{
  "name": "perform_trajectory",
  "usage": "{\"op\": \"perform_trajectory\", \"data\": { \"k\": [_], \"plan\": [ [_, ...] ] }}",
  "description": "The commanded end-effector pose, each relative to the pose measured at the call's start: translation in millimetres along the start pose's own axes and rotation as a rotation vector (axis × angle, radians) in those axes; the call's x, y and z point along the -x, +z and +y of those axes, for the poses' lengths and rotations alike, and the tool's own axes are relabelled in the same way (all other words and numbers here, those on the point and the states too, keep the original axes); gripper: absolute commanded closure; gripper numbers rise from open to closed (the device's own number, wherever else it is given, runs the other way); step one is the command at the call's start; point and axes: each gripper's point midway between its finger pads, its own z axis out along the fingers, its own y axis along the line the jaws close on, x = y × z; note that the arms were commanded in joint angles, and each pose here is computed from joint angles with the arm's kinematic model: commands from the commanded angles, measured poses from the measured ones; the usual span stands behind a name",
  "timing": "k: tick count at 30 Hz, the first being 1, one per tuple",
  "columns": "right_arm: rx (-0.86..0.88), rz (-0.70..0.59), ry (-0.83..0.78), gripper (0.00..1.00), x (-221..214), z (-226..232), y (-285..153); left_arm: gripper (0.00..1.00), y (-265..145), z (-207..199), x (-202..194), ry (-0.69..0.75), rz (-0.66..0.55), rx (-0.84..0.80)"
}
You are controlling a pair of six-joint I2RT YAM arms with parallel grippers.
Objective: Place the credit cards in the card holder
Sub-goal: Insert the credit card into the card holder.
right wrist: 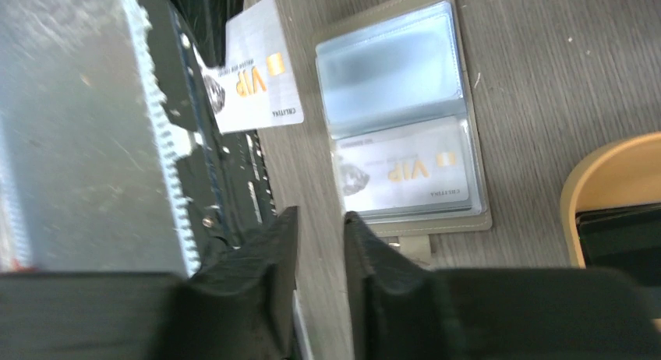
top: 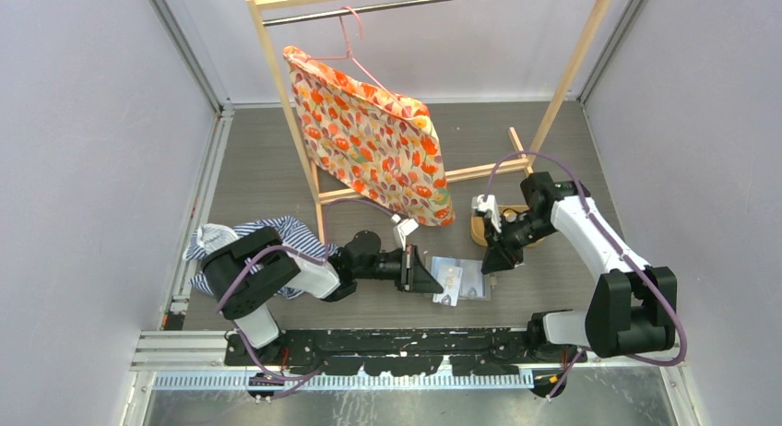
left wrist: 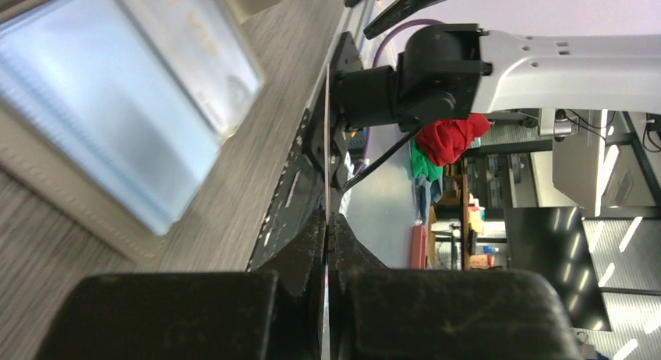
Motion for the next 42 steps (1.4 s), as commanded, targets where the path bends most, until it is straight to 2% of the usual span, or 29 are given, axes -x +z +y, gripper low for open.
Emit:
{"op": "perform_trajectory", "data": {
  "k": [1, 3, 4, 7, 18, 42],
  "plan": [
    [-0.107, 0.097, -0.193, 0.83, -6.7, -25.7, 12.2, 1.00, -1.8, 7.4, -6.5, -0.069, 0.078, -0.004],
    [-0.128, 0.133, -0.255, 0.97, -10.7, -30.5, 19.8, 1.00, 3.0, 11.7, -7.0, -0.083, 0.111, 0.016],
    [-0.139, 0.153, -0.276, 0.98, -14.9, -32.6, 24.2, 1.00, 4.8, 16.0, -7.8, -0.096, 0.125, 0.034],
    [-0.191, 0.190, -0.346, 0.99, -18.5, -41.7, 29.9, 1.00, 6.9, 24.8, -6.6, -0.118, 0.150, 0.068],
    [-0.195, 0.274, -0.349, 0.99, -30.2, -51.4, 40.1, 1.00, 16.7, 47.8, -2.5, -0.189, 0.237, 0.137],
    [-0.148, 0.428, -0.352, 0.99, -53.1, -54.5, 54.6, 1.00, 26.8, 67.2, 9.3, -0.231, 0.250, 0.223]
  ]
}}
